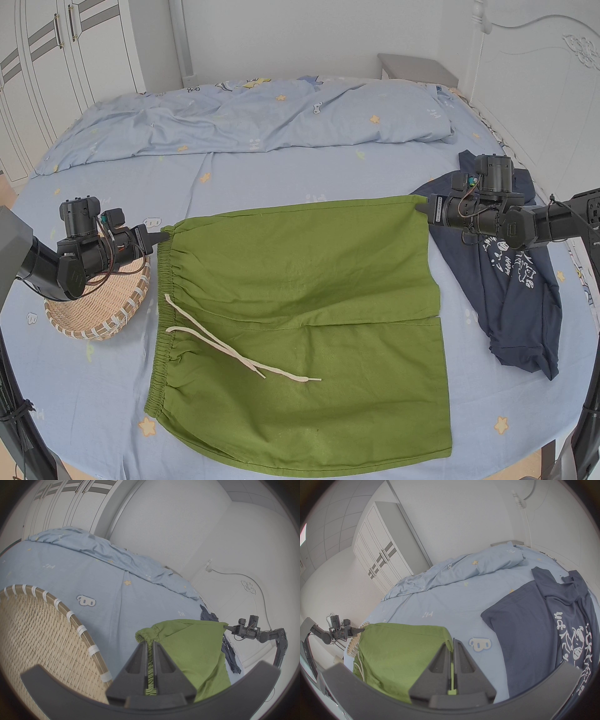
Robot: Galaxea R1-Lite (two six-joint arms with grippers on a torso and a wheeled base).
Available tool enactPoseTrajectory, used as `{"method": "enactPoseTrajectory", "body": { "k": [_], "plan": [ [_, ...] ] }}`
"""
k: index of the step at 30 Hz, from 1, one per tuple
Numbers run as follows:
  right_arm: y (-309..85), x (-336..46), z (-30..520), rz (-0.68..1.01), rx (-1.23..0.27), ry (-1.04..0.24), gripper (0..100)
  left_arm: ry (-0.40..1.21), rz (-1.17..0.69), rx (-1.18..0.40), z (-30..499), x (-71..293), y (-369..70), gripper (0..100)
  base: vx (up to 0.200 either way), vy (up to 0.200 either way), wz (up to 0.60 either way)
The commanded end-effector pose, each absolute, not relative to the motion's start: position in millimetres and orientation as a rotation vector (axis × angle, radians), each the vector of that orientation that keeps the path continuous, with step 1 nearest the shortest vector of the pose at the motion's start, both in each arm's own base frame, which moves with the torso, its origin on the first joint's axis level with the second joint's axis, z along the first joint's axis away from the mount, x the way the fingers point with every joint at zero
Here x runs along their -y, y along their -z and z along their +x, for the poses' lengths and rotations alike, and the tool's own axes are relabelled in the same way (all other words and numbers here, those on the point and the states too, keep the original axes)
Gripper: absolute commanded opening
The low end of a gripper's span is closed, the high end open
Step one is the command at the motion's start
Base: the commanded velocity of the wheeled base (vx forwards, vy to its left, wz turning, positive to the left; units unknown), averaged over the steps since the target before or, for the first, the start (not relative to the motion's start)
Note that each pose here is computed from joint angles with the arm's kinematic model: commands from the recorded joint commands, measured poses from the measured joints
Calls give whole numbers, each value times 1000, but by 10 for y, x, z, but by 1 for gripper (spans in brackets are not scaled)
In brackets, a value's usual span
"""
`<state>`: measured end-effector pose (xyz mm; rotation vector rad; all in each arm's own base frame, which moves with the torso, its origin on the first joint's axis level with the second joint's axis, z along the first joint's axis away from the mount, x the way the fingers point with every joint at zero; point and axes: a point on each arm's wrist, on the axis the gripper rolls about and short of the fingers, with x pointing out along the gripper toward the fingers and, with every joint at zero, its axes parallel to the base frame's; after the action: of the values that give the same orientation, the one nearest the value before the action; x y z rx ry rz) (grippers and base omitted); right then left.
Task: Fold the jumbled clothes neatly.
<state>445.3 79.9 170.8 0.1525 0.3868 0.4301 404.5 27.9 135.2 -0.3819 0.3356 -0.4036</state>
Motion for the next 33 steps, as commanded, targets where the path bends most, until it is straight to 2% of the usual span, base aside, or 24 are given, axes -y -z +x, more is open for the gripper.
{"method": "enactPoseTrajectory", "body": {
  "k": [1,12,24,25,33],
  "plan": [
    [-1588,-769,4593,156,-393,-415,0,378,-382,-340,4114,-286,-1249,0,0,0,0],
    [-1529,-633,4783,161,-399,-380,0,338,-376,-338,4213,-266,-1169,0,0,0,0],
    [-1469,-716,4905,157,-418,-392,0,340,-378,-355,4252,-244,-1084,0,0,0,0],
    [-1472,-716,4905,157,-418,-394,100,341,-378,-357,4254,-238,-1078,100,0,0,0],
    [-1455,-738,4898,158,-425,-397,100,339,-360,-319,4271,-140,-1088,100,0,0,0]
  ]
}}
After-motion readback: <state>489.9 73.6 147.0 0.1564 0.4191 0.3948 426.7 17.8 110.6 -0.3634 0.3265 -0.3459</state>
